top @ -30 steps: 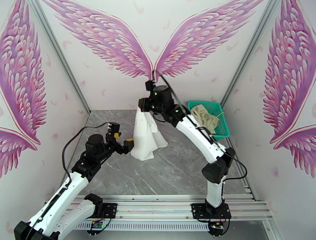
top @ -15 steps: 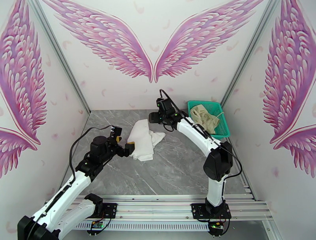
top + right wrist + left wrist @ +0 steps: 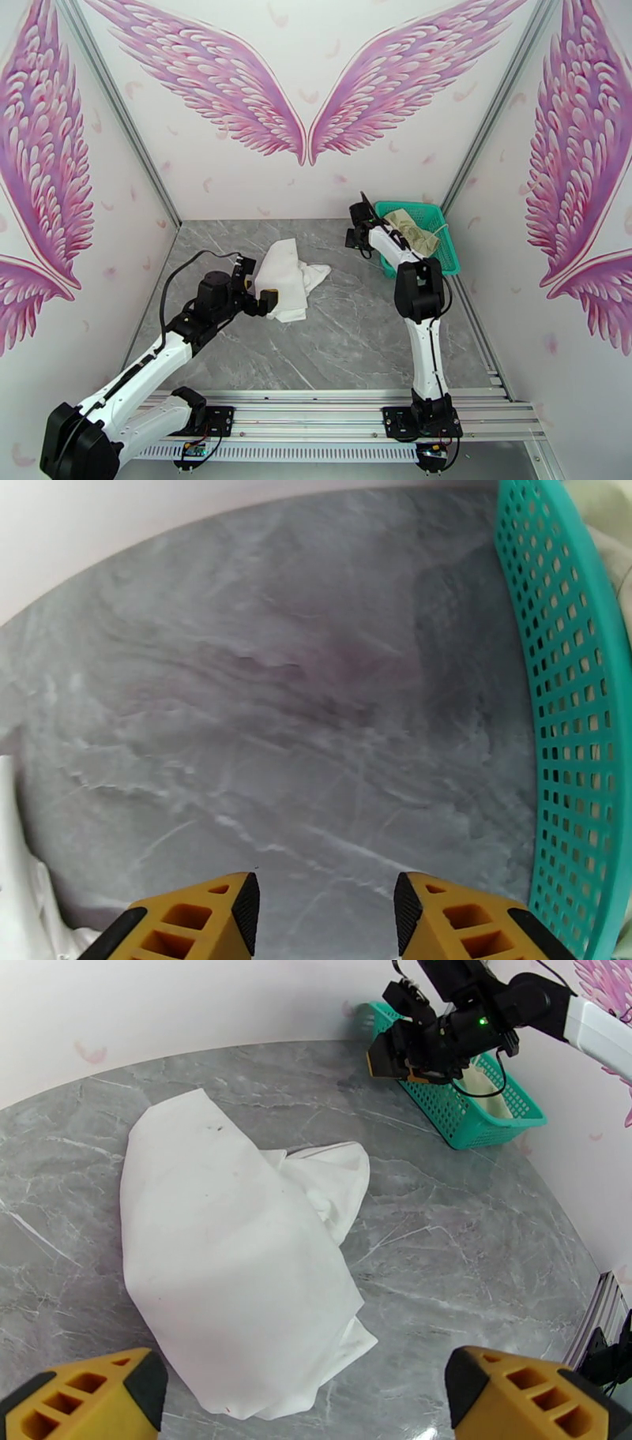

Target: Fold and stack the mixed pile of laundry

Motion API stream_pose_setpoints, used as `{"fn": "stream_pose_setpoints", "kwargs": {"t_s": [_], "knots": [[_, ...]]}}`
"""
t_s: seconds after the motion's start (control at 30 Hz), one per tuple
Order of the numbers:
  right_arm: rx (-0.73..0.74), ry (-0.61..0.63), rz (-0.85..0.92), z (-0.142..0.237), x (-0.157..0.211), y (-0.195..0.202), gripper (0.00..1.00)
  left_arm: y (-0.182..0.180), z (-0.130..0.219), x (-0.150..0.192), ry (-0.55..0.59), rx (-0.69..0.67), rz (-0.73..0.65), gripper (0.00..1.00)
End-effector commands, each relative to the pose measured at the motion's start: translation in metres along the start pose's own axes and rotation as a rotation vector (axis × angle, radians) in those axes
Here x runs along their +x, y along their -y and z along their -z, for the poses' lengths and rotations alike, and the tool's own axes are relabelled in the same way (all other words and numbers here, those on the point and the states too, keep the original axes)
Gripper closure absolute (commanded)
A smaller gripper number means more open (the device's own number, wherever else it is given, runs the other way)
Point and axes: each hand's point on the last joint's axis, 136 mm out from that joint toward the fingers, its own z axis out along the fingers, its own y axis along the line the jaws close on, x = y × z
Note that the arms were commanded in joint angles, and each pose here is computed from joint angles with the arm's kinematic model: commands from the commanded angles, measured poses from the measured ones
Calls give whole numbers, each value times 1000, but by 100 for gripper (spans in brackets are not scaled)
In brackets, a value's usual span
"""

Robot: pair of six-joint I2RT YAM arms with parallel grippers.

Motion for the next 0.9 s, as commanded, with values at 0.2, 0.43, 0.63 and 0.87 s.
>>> {"fn": "stream_pose_setpoints", "kwargs": {"t_s": [0.2, 0.43, 0.63, 0.87], "knots": [[127, 44, -51, 7, -28, 76, 51, -2, -2, -2, -8, -60, 35, 1], [-22, 51, -10, 39, -24, 41, 51, -7, -9, 3, -25, -88, 52, 1], [-231, 74, 46, 98, 16, -28, 45, -20, -28, 34, -184, -161, 64, 5], [-462, -76, 58, 124, 114, -84, 36, -13, -37, 67, -303, -157, 8, 1]]}}
